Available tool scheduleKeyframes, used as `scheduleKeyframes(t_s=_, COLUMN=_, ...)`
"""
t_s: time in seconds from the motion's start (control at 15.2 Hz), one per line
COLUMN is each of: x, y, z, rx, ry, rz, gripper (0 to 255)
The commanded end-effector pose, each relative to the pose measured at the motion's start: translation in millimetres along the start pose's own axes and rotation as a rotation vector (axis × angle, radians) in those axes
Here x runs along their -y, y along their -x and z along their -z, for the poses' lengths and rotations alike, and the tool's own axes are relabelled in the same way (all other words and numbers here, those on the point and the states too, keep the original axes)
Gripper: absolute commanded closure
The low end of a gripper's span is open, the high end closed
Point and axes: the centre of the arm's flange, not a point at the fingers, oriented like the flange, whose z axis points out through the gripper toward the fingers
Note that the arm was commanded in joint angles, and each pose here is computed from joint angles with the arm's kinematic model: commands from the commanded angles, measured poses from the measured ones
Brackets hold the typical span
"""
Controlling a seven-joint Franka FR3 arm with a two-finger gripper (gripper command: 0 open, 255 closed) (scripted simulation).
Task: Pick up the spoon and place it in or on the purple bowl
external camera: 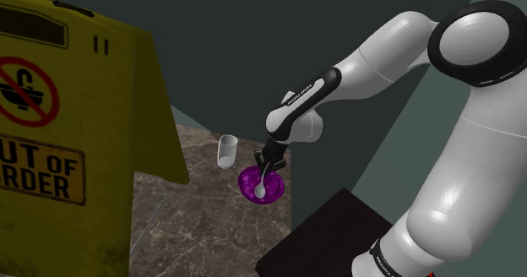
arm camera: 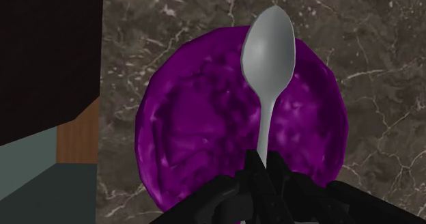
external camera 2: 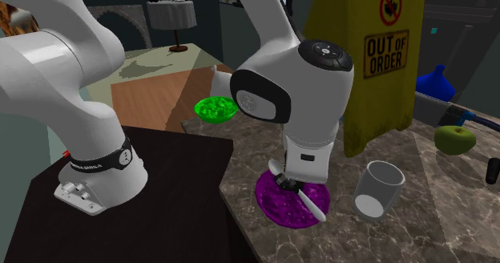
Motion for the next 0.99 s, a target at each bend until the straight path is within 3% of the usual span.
scheduleKeyframes(t_s=0.0, x=0.0, y=0.0, z=-0.1, rx=0.000, ry=0.000, rz=0.000, gripper=255)
scheduleKeyframes(t_s=0.07, x=0.0, y=0.0, z=-0.1, rx=0.000, ry=0.000, rz=0.000, gripper=0)
scheduleKeyframes(t_s=0.4, x=0.0, y=0.0, z=-0.1, rx=0.000, ry=0.000, rz=0.000, gripper=0)
scheduleKeyframes(t_s=0.66, x=0.0, y=0.0, z=49.9, rx=0.000, ry=0.000, rz=0.000, gripper=0)
scheduleKeyframes(t_s=0.92, x=0.0, y=0.0, z=49.9, rx=0.000, ry=0.000, rz=0.000, gripper=0)
